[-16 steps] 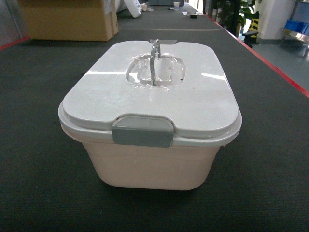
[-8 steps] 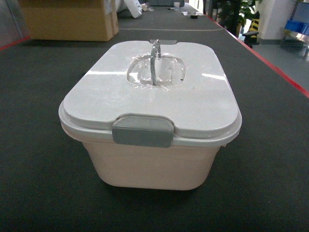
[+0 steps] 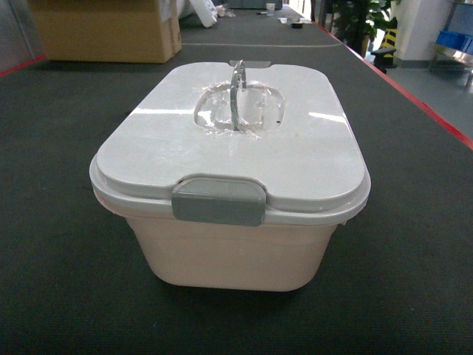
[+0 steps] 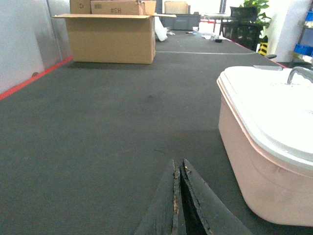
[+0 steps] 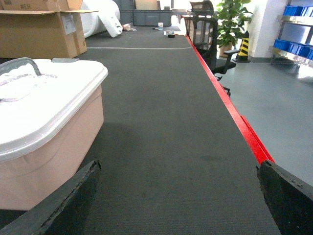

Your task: Pick capacitor and pack into box

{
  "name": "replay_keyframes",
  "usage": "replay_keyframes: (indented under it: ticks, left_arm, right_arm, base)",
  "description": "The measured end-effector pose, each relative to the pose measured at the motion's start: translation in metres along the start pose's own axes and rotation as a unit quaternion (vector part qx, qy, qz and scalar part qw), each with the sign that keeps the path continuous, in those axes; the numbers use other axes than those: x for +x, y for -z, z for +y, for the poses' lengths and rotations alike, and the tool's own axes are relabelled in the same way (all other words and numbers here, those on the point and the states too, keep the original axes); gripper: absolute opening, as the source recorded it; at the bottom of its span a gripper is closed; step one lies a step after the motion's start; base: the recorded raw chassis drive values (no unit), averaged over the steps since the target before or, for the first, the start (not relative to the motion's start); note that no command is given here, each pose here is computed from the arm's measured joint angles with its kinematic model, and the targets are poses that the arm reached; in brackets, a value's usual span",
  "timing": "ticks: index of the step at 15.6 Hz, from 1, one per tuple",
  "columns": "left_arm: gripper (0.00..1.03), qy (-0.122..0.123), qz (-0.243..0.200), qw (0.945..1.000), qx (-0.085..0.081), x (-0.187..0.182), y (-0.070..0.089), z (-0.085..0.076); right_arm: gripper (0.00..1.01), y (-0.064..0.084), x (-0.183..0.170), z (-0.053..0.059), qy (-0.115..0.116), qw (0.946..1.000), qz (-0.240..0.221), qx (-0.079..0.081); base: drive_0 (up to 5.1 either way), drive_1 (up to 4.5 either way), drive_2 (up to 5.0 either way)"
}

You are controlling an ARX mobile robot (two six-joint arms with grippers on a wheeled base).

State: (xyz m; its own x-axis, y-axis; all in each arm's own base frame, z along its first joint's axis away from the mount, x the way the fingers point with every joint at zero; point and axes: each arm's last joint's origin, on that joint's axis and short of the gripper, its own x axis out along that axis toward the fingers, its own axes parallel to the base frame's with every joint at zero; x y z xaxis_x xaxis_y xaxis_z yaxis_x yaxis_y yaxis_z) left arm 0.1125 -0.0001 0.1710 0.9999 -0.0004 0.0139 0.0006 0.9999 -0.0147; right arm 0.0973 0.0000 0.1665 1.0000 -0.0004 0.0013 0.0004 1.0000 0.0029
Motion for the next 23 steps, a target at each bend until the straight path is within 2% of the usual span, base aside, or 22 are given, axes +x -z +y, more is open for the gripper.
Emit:
replay_keyframes:
  ticks: [3, 4, 11, 12, 17, 19, 20, 23]
  left_arm:
    - [0.02, 0.000, 0.000, 1.0000, 0.000, -0.004, 0.000, 0.000]
    - [0.02, 0.000, 0.011, 0.9999, 0.000, -0.015, 0.005, 0.000]
    - [0.02, 0.000, 0.008, 1.0000, 0.000, -0.015, 0.004, 0.000]
    - [0.10, 0.000, 0.008, 1.0000, 0.000, -0.015, 0.004, 0.000]
    - [0.78, 0.000, 0.008, 1.0000, 0.000, -0.015, 0.004, 0.000]
    - [1.00, 0.000, 0.008, 1.0000, 0.001, -0.015, 0.004, 0.000]
    - [0.97, 0.000, 0.008, 1.0000, 0.000, -0.015, 0.004, 0.000]
    - [0.98, 0.000, 0.008, 1.0000, 0.001, -0.015, 0.004, 0.000]
  right_arm:
    - [0.98, 0.000, 0.000, 0.000, 0.000, 1.0000, 0.000, 0.000]
    - [0.98, 0.000, 0.000, 0.000, 0.000, 1.0000, 0.000, 0.000]
    - [0.98, 0.000, 0.000, 0.000, 0.000, 1.0000, 0.000, 0.000]
    - [0.98, 0.000, 0.000, 0.000, 0.000, 1.0000, 0.000, 0.000]
    - [0.98, 0.000, 0.000, 0.000, 0.000, 1.0000, 0.000, 0.000]
    - [0.98, 0.000, 0.000, 0.000, 0.000, 1.0000, 0.000, 0.000]
    - [0.98, 0.000, 0.000, 0.000, 0.000, 1.0000, 0.000, 0.000]
    - [0.98, 0.000, 0.000, 0.000, 0.000, 1.0000, 0.000, 0.000]
  base:
    - [0.0, 0.00, 0.0]
    - [0.0, 0.00, 0.0]
    - [0.0, 0.00, 0.0]
    - [0.0, 0.00, 0.0]
    - [0.0, 0.00, 0.0]
    - [0.0, 0.00, 0.0]
    - [0.0, 0.00, 0.0]
    - [0.0, 0.00, 0.0]
